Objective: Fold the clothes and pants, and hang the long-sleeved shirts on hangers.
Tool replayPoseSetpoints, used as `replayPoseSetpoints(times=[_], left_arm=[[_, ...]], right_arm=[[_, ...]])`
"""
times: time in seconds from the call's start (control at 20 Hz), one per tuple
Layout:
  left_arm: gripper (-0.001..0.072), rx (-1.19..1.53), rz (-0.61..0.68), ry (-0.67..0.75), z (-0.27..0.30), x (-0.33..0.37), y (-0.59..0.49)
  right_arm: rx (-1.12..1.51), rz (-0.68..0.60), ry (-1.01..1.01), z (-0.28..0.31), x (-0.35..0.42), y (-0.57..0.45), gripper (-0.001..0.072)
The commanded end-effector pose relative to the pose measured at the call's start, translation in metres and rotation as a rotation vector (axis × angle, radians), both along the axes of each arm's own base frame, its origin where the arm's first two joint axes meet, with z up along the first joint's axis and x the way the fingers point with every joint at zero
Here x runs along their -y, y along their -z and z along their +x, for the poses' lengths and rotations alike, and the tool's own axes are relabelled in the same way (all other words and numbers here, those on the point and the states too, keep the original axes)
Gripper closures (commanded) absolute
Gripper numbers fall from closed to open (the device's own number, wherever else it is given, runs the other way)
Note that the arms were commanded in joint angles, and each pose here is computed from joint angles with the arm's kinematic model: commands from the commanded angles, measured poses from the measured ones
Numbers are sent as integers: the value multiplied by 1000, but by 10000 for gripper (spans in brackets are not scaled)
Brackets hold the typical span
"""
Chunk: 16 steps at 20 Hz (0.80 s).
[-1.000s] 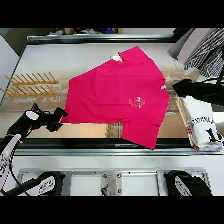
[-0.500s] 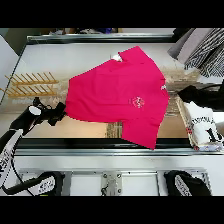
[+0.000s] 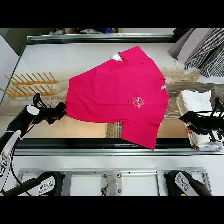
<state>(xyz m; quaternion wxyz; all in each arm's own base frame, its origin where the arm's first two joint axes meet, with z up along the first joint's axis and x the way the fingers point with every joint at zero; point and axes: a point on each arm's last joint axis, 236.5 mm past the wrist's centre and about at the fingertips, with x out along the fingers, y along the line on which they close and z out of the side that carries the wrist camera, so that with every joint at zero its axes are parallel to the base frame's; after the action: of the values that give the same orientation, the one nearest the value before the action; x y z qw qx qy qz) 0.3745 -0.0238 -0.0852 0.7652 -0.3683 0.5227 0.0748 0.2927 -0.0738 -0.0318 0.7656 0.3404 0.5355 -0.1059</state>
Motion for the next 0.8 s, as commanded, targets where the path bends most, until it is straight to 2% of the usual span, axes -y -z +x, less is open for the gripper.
replayPoseSetpoints(times=[0.0, 0.05, 0.15, 0.25, 0.5, 0.75], left_arm=[[699, 3, 6, 17, -1, 1, 0], [699, 3, 6, 16, 0, 0, 0], [699, 3, 7, 16, 0, 0, 0], [699, 3, 7, 17, -1, 1, 0], [699, 2, 6, 17, -1, 1, 0], [699, 0, 5, 19, -1, 1, 0]], right_arm=[[19, 132, 46, 21, -7, 35, 84], [42, 182, 50, 31, -13, 40, 90], [102, 275, 11, 50, -32, 44, 271], [133, 330, -24, 63, -52, 50, 272], [121, 261, -65, 77, -73, 72, 272], [68, 235, -175, 62, -86, 80, 272]])
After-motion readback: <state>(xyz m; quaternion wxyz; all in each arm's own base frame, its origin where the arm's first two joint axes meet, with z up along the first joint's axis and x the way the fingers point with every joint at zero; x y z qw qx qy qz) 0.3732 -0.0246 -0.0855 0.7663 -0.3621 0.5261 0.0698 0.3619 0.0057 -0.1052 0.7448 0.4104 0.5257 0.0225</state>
